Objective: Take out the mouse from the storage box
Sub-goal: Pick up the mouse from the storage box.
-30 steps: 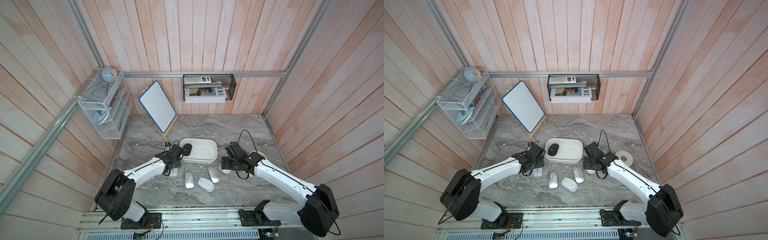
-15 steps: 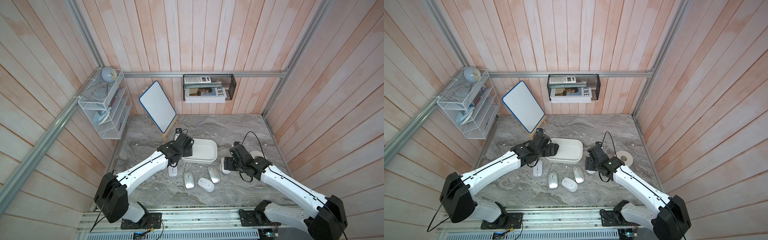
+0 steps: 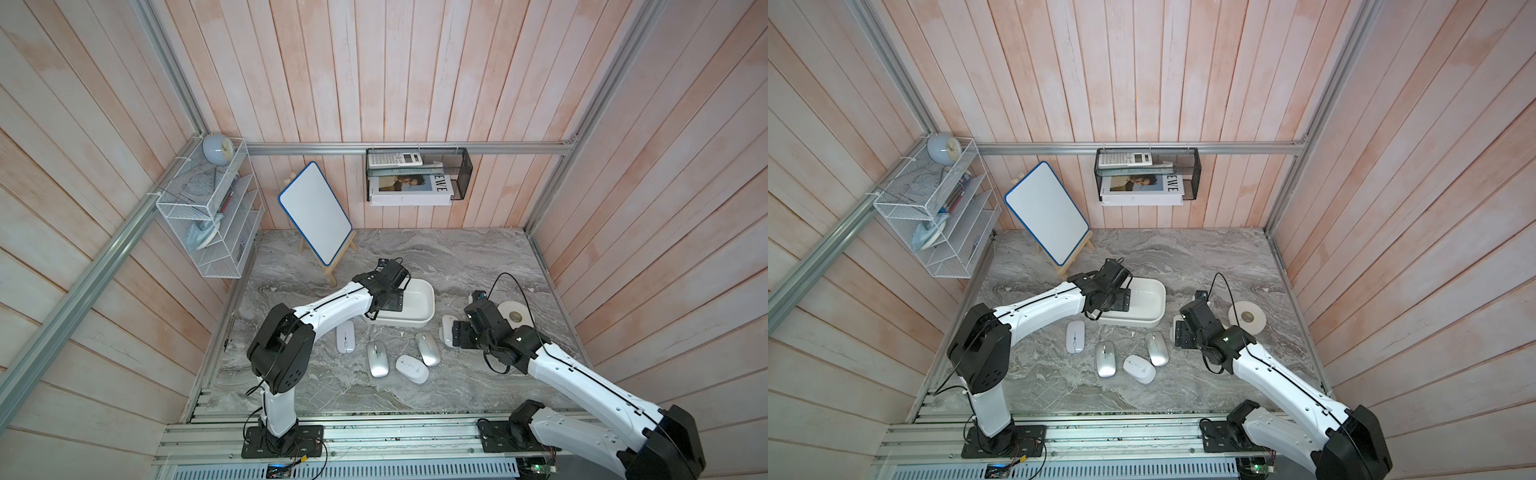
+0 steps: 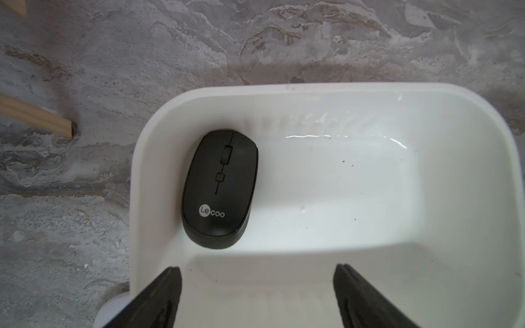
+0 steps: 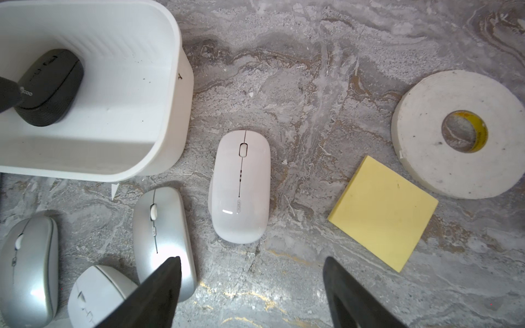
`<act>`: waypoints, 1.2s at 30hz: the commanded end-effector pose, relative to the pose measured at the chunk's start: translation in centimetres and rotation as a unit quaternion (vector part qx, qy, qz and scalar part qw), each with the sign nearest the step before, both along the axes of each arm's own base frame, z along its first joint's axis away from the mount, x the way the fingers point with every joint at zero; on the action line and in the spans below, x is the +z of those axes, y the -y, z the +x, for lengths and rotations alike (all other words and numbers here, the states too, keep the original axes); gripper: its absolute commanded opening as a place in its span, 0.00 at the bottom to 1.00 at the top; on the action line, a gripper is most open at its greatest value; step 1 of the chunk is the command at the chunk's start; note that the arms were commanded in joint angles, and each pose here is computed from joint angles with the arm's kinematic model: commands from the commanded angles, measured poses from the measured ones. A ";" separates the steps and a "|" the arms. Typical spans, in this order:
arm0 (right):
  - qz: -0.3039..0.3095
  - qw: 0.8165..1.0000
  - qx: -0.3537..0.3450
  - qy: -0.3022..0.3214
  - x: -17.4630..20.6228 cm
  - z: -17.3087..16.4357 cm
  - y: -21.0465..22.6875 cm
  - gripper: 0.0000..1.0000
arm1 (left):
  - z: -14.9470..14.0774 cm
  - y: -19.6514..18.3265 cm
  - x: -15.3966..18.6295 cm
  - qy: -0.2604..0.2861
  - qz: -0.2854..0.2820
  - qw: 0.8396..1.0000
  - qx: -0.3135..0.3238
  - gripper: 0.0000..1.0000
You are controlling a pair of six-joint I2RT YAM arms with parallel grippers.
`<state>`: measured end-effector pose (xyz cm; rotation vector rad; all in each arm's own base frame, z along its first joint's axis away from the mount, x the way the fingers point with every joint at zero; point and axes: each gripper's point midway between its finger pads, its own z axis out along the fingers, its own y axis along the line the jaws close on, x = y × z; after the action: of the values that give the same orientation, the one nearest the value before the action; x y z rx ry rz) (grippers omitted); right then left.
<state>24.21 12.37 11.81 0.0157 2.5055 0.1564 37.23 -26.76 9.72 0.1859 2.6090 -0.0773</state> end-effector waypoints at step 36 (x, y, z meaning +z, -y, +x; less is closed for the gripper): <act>-0.024 1.000 0.000 0.004 -1.1 0.6 0.6 0.83 | 1.7 2.3 -6.4 -0.046 0.073 0.996 -0.005 0.90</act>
<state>24.88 12.55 10.77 -0.0086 2.5105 0.1323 39.98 -27.59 4.65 0.2211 2.6612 0.1303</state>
